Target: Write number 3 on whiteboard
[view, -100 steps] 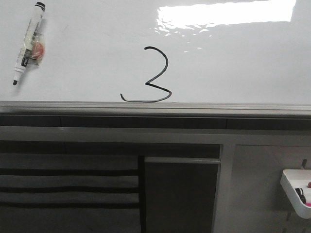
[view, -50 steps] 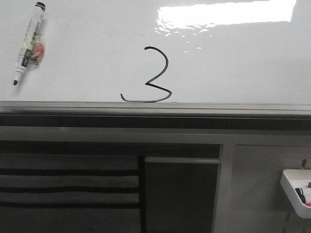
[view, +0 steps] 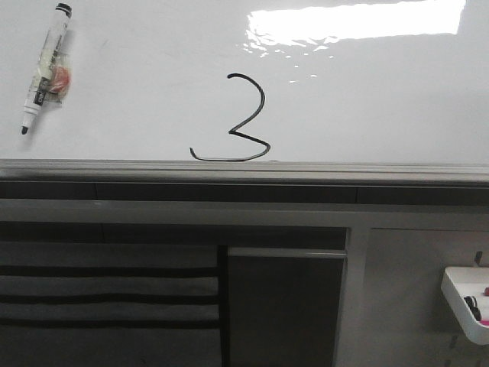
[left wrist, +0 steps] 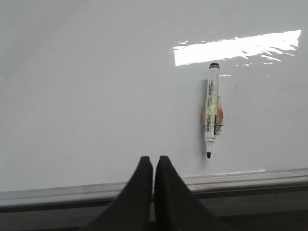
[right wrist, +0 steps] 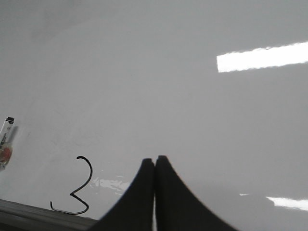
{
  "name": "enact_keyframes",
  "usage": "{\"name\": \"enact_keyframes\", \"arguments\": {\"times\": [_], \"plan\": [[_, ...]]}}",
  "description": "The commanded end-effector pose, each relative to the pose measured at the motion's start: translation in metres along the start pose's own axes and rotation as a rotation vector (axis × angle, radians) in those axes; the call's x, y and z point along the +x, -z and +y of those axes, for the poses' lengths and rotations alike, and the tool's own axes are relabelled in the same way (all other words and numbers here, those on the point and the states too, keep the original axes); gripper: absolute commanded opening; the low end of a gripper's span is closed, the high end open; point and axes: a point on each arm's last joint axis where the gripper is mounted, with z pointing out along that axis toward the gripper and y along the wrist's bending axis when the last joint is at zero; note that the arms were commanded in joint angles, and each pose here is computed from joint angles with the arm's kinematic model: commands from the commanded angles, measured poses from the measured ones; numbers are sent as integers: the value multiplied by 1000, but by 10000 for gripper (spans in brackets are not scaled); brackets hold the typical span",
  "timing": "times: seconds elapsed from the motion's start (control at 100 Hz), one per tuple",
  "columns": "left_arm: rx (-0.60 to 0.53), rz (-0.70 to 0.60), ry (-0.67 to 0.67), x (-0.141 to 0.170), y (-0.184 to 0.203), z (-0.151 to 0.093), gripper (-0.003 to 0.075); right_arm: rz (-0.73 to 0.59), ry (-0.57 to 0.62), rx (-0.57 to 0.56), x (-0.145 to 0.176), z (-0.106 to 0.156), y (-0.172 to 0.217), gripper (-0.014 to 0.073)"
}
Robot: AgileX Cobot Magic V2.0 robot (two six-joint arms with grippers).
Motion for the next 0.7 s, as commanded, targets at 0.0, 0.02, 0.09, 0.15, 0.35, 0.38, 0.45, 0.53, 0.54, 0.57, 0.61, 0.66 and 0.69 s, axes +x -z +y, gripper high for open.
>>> {"name": "enact_keyframes", "arguments": {"times": [0.0, 0.02, 0.09, 0.15, 0.35, 0.38, 0.45, 0.53, 0.54, 0.57, 0.61, 0.66, 0.69], "plan": [[-32, -96, 17, -8, 3, 3, -18, -95, 13, 3, -15, 0, -1, -59], [-33, -94, 17, -8, 2, 3, -18, -95, 13, 3, -15, 0, -1, -59], [-33, -90, 17, -7, 2, 3, -18, -95, 13, 3, -15, 0, -1, -59], [-36, -97, 17, -8, 2, 3, -18, -95, 13, 3, -15, 0, -1, -59], [-51, -133, 19, -10, 4, 4, -18, -95, 13, 3, -15, 0, -1, -59], [-51, -134, -2, -11, 4, 4, -18, -95, 13, 3, -15, 0, -1, -59], [-49, -137, -15, -11, 4, 3, -18, -95, 13, 3, -15, 0, -1, -59], [-43, -139, -3, -11, 4, 2, -18, -95, 13, 3, -15, 0, -1, -59], [-42, -139, 0, -11, 4, 2, -18, -95, 13, 3, -15, 0, -1, -59], [-42, -139, 2, -11, 4, 2, -18, -95, 13, 3, -15, 0, -1, -59], [-42, -139, 2, -11, 4, 2, -18, -95, 13, 3, -15, 0, -1, -59], [-42, -139, 2, -11, 4, 2, -18, -95, 13, 3, -15, 0, -1, -59], [-42, -139, 2, -11, 4, 2, -18, -95, 13, 3, -15, 0, -1, -59]]}}
